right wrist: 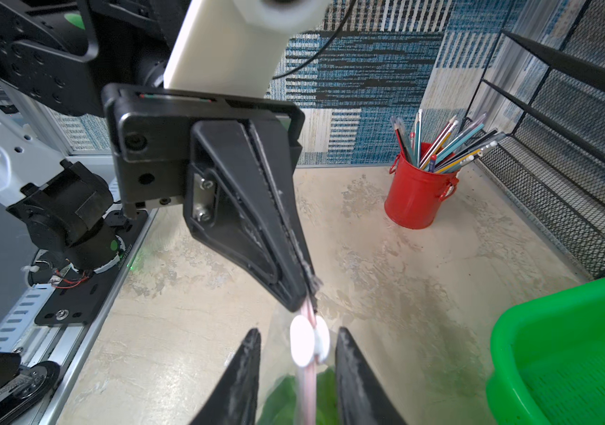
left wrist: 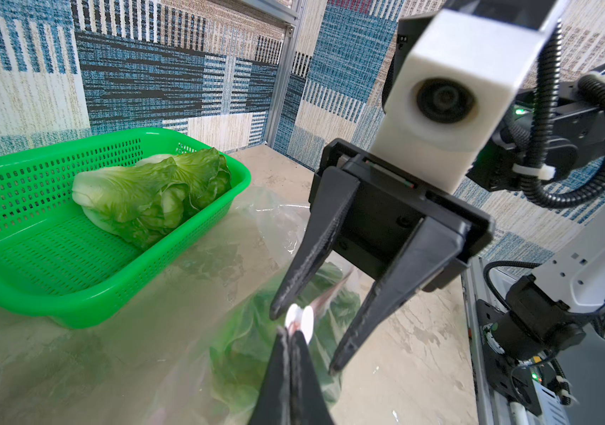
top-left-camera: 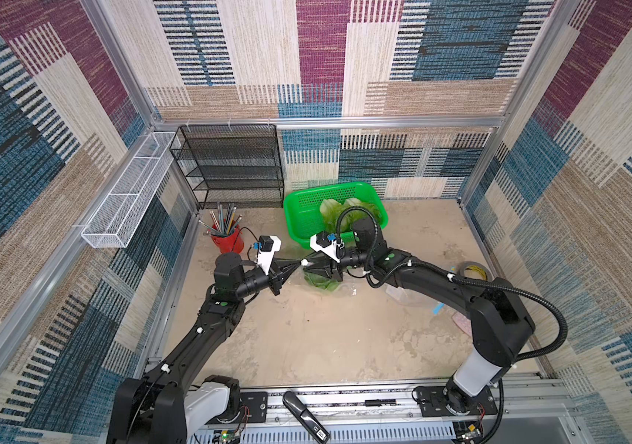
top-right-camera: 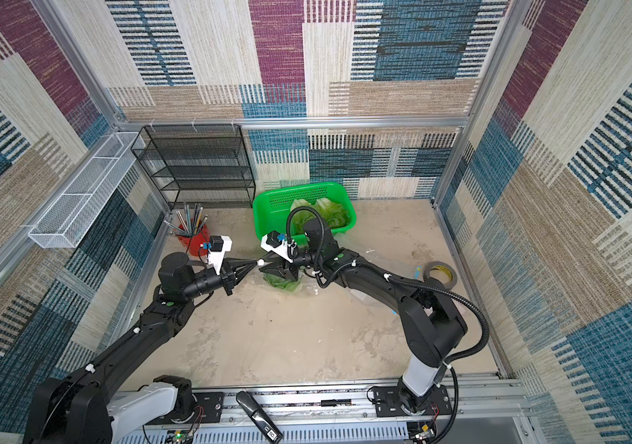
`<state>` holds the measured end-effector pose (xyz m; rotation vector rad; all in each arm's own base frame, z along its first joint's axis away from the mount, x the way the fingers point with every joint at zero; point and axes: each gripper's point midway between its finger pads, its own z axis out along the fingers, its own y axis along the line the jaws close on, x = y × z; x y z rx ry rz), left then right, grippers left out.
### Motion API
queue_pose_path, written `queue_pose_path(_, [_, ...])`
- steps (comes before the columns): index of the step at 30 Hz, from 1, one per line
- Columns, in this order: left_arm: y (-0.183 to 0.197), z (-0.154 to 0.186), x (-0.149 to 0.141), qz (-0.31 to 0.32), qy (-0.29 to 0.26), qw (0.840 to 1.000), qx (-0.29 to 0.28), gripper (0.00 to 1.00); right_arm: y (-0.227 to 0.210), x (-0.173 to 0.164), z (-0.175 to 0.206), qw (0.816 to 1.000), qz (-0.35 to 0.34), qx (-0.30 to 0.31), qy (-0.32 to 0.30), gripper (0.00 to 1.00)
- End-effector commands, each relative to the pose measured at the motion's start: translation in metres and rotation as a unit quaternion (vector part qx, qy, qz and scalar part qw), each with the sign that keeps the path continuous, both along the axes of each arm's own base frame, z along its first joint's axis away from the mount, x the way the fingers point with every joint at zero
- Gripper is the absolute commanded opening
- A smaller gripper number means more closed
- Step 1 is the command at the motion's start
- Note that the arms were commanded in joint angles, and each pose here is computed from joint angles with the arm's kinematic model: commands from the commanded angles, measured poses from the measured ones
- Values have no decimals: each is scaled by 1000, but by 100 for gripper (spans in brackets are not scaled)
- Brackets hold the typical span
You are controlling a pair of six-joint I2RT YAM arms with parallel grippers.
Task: Open the zip-top bag and take out the chinese cabbages
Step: Unzip the zipper on the zipper food storage bag.
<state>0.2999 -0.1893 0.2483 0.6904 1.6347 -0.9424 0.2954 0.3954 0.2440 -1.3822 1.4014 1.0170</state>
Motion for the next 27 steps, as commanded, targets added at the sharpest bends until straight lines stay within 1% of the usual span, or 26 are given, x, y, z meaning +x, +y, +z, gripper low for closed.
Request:
queue_pose_path(1, [2, 9, 1, 8, -40, 999, 7, 0, 3, -4, 5, 1000, 12, 8, 11, 30])
queue_pose_path(7, [3, 9, 1, 17, -47, 999, 15, 0, 2, -7, 6, 1000, 15, 11, 20, 25])
queue_pose_path(16, [0, 8, -1, 14, -54, 998, 19, 0, 2, -5, 10, 1000, 12, 12, 20, 21])
queue_pose_path(21, [1, 9, -2, 19, -60, 998, 22, 0, 3, -3, 9, 1000, 9, 12, 24, 16])
queue_pose_path(27, [7, 12, 0, 44, -75, 996, 21, 0, 2, -4, 6, 1000, 7, 5, 25, 13])
